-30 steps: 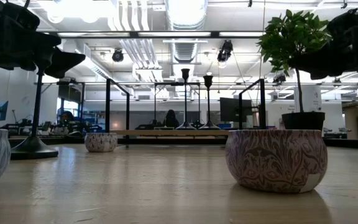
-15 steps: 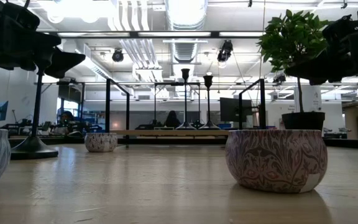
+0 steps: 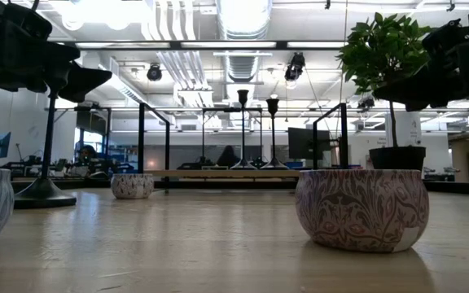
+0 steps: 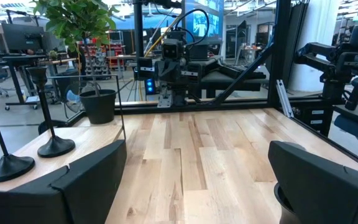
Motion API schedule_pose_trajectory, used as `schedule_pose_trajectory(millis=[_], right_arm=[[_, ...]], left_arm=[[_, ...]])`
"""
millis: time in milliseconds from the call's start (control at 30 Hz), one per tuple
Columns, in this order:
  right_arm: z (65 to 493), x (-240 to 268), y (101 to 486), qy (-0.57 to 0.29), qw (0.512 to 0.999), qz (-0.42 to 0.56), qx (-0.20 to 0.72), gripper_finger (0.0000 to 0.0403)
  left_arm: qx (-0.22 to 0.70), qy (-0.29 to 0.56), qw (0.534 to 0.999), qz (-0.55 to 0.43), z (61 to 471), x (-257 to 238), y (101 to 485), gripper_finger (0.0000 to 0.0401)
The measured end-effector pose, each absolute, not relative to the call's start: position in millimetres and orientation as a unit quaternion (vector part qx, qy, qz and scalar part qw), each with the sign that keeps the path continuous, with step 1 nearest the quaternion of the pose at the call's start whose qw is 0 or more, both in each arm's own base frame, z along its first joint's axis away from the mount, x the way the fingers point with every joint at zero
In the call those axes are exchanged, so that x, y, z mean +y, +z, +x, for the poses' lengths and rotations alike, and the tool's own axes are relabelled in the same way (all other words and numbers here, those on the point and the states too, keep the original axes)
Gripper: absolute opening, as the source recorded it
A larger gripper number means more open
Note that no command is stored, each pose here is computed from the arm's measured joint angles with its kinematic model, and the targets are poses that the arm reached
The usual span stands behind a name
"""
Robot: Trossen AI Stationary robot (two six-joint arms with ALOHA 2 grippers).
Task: Pick & Place candle stick holders
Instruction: Put the black candle holder on the shelf
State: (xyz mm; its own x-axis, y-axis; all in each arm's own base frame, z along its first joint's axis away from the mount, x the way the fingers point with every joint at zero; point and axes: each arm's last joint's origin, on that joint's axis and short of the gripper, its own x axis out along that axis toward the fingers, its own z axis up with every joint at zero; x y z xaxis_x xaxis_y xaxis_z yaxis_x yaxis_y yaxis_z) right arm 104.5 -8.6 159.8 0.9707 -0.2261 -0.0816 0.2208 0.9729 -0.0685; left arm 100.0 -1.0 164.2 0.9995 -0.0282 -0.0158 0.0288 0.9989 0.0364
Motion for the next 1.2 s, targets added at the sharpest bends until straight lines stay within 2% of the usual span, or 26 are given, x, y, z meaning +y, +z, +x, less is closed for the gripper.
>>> schedule_pose_trajectory(millis=[900, 1100, 1200], right_arm=[[104.5, -8.6, 159.8, -0.113, 0.992, -0.029, 0.044, 0.0009], [104.5, -8.6, 159.8, -0.113, 0.992, -0.03, 0.045, 0.0009], [104.5, -8.6, 159.8, -0.113, 0.992, -0.03, 0.044, 0.0009]], left_arm=[[0.007, -0.014, 1.0, 0.003, 99.7, -0.9, 165.8, 0.0399], [-0.002, -0.014, 1.0, 0.016, 91.2, -0.9, 197.7, 0.0399], [0.051, -0.016, 0.998, 0.015, 81.1, -1.0, 211.2, 0.0399]])
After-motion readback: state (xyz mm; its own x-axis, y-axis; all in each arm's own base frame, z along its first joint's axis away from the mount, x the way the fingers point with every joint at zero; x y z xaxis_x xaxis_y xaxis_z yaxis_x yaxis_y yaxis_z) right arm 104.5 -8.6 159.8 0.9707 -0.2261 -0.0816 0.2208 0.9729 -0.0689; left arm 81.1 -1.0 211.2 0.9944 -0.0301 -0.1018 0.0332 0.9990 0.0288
